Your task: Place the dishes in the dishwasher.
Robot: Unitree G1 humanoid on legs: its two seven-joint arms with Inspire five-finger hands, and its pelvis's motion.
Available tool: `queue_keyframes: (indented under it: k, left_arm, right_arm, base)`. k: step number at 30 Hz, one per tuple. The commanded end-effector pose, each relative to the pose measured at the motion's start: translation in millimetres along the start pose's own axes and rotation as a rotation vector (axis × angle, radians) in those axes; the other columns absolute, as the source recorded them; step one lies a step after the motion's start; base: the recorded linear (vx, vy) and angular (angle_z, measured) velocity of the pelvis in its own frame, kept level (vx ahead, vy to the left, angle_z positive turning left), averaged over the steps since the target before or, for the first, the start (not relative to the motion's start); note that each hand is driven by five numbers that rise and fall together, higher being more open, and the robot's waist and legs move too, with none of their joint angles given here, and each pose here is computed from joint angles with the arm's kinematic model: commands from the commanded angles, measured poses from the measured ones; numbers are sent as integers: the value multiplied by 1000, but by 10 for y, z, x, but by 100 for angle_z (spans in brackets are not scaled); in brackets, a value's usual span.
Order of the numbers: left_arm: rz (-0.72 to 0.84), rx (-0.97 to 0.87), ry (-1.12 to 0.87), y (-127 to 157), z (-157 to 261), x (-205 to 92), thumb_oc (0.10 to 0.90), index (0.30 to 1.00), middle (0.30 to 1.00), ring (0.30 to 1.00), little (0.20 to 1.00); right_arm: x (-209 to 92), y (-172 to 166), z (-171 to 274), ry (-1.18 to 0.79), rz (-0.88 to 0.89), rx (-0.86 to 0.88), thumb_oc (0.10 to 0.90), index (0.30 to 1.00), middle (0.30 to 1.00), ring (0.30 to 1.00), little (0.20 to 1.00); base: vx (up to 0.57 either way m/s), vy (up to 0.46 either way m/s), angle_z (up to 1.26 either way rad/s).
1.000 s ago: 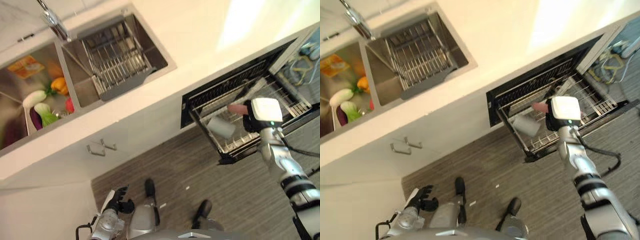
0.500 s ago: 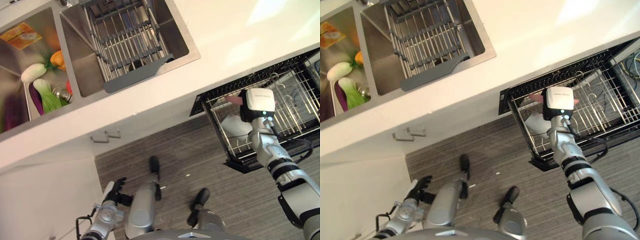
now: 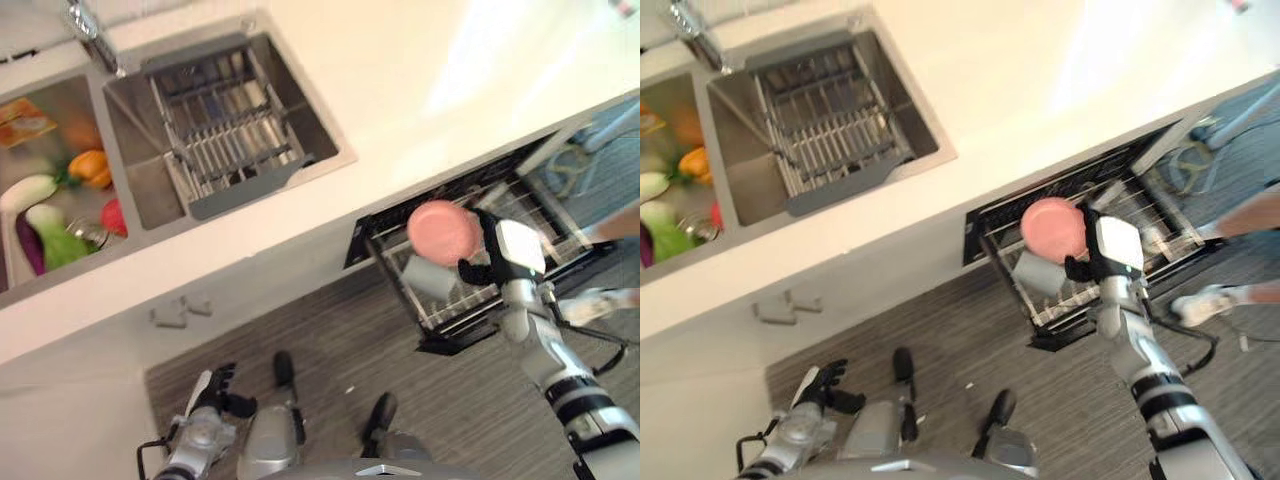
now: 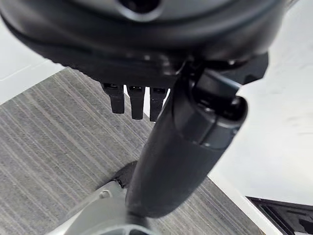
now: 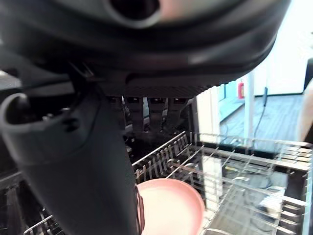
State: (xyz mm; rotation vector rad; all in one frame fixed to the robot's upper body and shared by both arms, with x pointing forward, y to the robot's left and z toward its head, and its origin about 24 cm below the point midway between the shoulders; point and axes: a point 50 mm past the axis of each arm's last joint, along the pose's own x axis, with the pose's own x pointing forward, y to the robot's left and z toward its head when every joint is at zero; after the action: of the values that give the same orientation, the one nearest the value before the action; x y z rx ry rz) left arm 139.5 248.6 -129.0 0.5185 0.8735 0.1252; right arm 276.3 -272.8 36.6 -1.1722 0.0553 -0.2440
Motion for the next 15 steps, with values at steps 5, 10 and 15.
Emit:
queue_keyframes:
  k: [5,10,15]
  left_arm:
    - [-46,12,33,-200,-12,-6,800,900,900,900,900]
    - [-27,-14,113,-207,-191,-52,800,900,900,900,900]
    - [-36,-35,163,-224,-321,-97,800,900,900,900,900]
  right_arm:
    - [-58,-963,32,-81,-461,139,800,900,900,900,900]
    - [-419,-1152,-645,209,-606,50,800,900,900,900,900]
    - [-1318,-747,-1806,877,-519,18,400,300,300,300,300]
  base:
    - [47,-28,-7]
    - [32,-5,-14]
    - [72,-22,-16]
